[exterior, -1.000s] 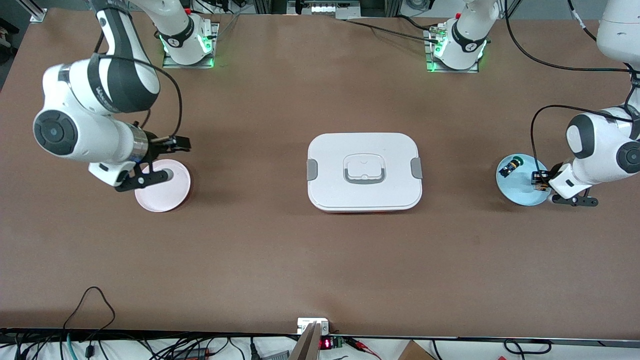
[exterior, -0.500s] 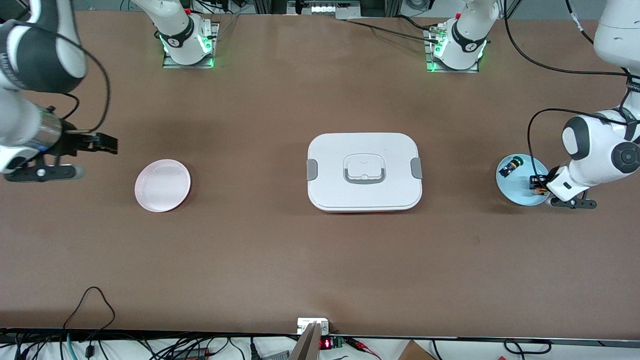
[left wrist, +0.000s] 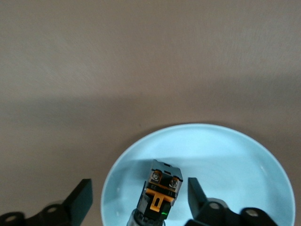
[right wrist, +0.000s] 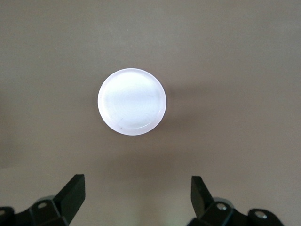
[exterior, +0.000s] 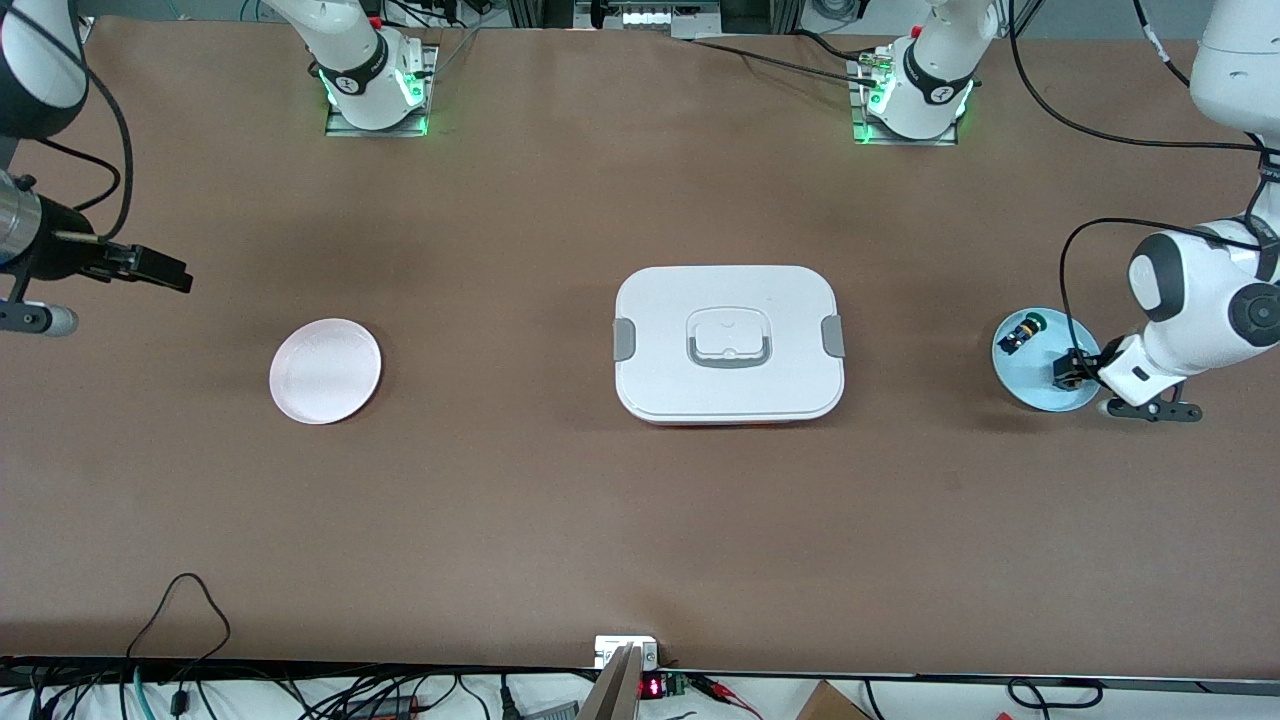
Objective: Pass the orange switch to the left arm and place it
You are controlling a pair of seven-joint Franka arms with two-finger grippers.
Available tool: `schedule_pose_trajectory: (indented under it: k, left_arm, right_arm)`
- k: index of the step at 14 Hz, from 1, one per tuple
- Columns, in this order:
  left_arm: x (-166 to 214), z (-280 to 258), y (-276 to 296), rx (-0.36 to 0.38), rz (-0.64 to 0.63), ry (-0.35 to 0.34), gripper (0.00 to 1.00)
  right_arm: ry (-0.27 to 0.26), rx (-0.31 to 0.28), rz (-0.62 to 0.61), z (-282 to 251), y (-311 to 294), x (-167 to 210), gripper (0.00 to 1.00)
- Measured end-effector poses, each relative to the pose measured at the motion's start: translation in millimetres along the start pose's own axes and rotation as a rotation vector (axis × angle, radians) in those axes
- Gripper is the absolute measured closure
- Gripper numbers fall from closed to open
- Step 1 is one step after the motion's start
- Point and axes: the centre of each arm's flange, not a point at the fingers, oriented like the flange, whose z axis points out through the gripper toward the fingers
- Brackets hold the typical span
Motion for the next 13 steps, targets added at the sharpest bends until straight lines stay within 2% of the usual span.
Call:
schedule_pose_trajectory:
  k: [1,3,5,7,9,13]
  left_arm:
    - [5.9,-20.1,0.3,0.012,0.005,0.021,0.0]
    - [18.2,-71.3,15.1,0.024,0.027,0.009,0.0]
    - [32.5,-143.6,43.4,0.002,0.011,0.012,0.0]
    - [34.9,-209.2,67.5,-0.025,0.001,0.047,0.0]
    - [25.5,-260.4,87.1,-0.055,-0.023,0.072,0.0]
    - [-8.2,-341.9,137.4,-0.066,-0.095,0.046,0.0]
  right_arm:
    - [0.019,-0.003,-0.028,1.6,0.7,-3.8,0.0]
    - [0.028,-0.001,-0.046,12.2,3.3,-11.0,0.0]
    - [0.025,0.002,-0.047,13.3,6.1,-17.7,0.0]
    - [0.04,0.004,-0.048,4.9,9.8,-21.8,0.0]
    - [0.051,0.006,-0.05,-1.5,11.6,-24.7,0.0]
    - [0.049,0.005,-0.058,-2.4,9.0,-25.7,0.0]
